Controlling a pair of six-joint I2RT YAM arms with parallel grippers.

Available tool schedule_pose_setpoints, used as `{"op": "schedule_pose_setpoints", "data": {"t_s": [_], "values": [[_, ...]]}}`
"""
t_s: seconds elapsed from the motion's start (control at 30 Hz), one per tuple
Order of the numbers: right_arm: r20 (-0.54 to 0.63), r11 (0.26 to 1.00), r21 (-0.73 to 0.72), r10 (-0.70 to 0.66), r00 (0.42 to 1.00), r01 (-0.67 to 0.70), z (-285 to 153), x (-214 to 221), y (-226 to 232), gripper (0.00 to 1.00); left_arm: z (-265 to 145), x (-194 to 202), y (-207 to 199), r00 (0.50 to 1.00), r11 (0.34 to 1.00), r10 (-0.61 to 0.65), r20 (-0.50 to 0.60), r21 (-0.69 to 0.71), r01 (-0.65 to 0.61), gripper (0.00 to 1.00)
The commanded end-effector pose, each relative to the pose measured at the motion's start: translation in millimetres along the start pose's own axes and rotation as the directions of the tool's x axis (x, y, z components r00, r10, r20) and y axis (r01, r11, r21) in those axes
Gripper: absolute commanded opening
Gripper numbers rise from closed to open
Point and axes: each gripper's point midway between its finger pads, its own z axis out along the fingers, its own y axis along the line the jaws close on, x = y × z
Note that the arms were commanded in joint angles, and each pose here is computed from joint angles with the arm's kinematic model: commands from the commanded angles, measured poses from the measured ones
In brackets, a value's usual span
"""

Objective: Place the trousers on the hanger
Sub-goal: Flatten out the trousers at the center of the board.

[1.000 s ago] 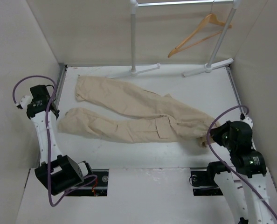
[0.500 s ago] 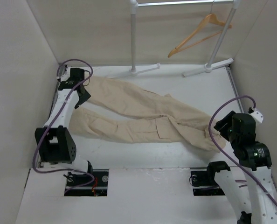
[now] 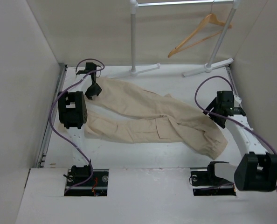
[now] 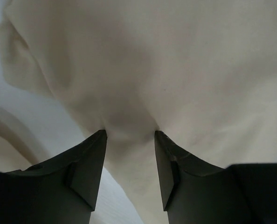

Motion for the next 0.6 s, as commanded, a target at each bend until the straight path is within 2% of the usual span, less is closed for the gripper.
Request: {"op": "schedule_pose_setpoints", "data": {"t_s": [0.0,0.03,0.07,0.13,0.17,0.2,0.27,0.4,0.47,0.57], "values": [[-0.042,0.996,-0.094,-0.001,0.999,-0.003,24,1,31,0.83,0,-7,-7,0.999,0.999,-0.037,0.006,0.021,0.037,0.42],[-0.076,0.996,-0.090,-0.016,0.997,0.009,32,9,34,0.81,5,-6,-6,0.999,0.999,-0.047,0.000,0.014,0.047,0.38],[-0.105,0.995,-0.102,-0.032,0.994,0.022,37,15,40,0.70,10,-5,-6,0.998,0.998,-0.057,-0.004,0.013,0.057,0.32],[-0.101,0.993,-0.115,-0.035,0.994,0.023,38,14,50,0.29,16,-8,-6,0.998,0.997,-0.070,-0.002,0.021,0.070,0.18],[-0.061,0.991,-0.133,-0.021,0.998,0.013,38,4,57,0.16,18,-12,-4,0.997,0.996,-0.083,0.004,0.022,0.083,0.13],[-0.024,0.986,-0.164,-0.013,1.000,0.009,35,-7,68,0.08,19,-18,-1,0.995,0.995,-0.101,0.011,0.023,0.101,0.09],[0.044,0.975,-0.224,0.006,0.999,0.004,29,-36,91,0.03,16,-29,9,0.988,0.988,-0.155,0.022,0.025,0.155,0.05],[0.160,0.937,-0.337,-0.040,0.986,0.093,-19,-77,140,0.02,-5,-55,42,0.962,0.964,-0.265,0.071,0.023,0.264,0.04],[0.177,0.922,-0.360,-0.084,0.981,0.144,-45,-70,147,0.02,-14,-66,67,0.941,0.946,-0.323,0.100,0.014,0.323,0.04],[0.113,0.913,-0.360,-0.162,0.980,0.192,-68,-10,128,0.02,-22,-70,102,0.910,0.915,-0.399,0.116,-0.009,0.402,0.06]]}}
